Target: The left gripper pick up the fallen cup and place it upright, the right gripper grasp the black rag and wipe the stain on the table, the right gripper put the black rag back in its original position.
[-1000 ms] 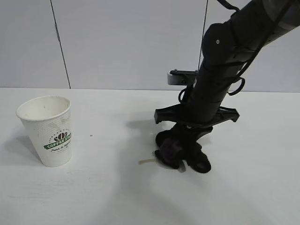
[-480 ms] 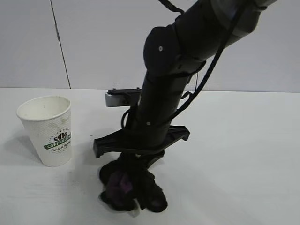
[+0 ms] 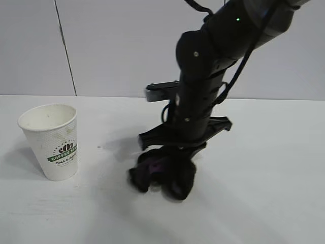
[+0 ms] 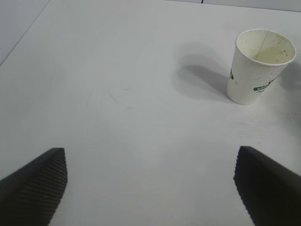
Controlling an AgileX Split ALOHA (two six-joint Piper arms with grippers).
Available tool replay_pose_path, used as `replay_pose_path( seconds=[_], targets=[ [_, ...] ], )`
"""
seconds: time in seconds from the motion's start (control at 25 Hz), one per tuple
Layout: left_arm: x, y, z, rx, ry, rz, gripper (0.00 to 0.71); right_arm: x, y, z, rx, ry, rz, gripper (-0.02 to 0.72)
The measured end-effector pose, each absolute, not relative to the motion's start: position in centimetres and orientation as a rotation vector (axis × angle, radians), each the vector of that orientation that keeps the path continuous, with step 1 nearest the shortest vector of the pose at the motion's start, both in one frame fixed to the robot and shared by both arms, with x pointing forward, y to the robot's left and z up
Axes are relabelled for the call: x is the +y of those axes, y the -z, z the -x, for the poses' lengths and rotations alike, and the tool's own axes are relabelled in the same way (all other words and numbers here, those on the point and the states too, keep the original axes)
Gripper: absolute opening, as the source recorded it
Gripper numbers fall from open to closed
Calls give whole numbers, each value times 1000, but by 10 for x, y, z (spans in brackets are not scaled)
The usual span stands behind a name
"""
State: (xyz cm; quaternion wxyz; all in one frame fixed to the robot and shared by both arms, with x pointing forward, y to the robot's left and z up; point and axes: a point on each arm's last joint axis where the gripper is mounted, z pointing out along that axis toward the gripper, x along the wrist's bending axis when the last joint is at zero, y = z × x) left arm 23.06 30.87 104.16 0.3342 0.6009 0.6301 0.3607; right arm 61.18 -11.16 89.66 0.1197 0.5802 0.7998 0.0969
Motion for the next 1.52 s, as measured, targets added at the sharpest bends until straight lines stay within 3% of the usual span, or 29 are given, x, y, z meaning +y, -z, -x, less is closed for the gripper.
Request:
replay_pose_path(
  seconds=[0.2, 0.52, 0.56, 0.64, 0.76, 0.88, 1.04, 1.16, 1.24, 1.52],
  targets=[
    [309, -1042, -231, 1645, -942, -1569, 696, -170, -899, -625, 2244, -39, -1873, 43],
    [309, -1042, -231, 1645, -942, -1569, 696, -175, -898, -621, 2289, 41, -1878, 60],
    [309, -1042, -231, 1645, -942, -1569, 696, -175, -898, -621, 2288, 33, -1879, 88],
    [309, -1042, -231, 1645, -942, -1569, 696, -174, -898, -621, 2287, 25, -1880, 233],
    [309, -1042, -231, 1645, -942, -1569, 696, -173, -905, -624, 2278, 13, -1880, 547],
    [309, -1042, -231, 1645, -942, -1569, 696, -171, -924, -631, 2252, -38, -1877, 647],
    [309, -1042, -231, 1645, -942, -1569, 696, -172, -974, -639, 2176, -186, -1823, 650],
    [309, -1042, -231, 1645, -942, -1569, 696, -191, -1013, -643, 2080, -225, -1802, 650],
    [309, -1042, -231, 1645, -942, -1569, 696, -218, -1035, -642, 1996, -187, -1818, 650],
    [309, -1042, -231, 1645, -942, -1569, 696, -360, -1114, -603, 1543, -100, -2018, 613]
  ],
)
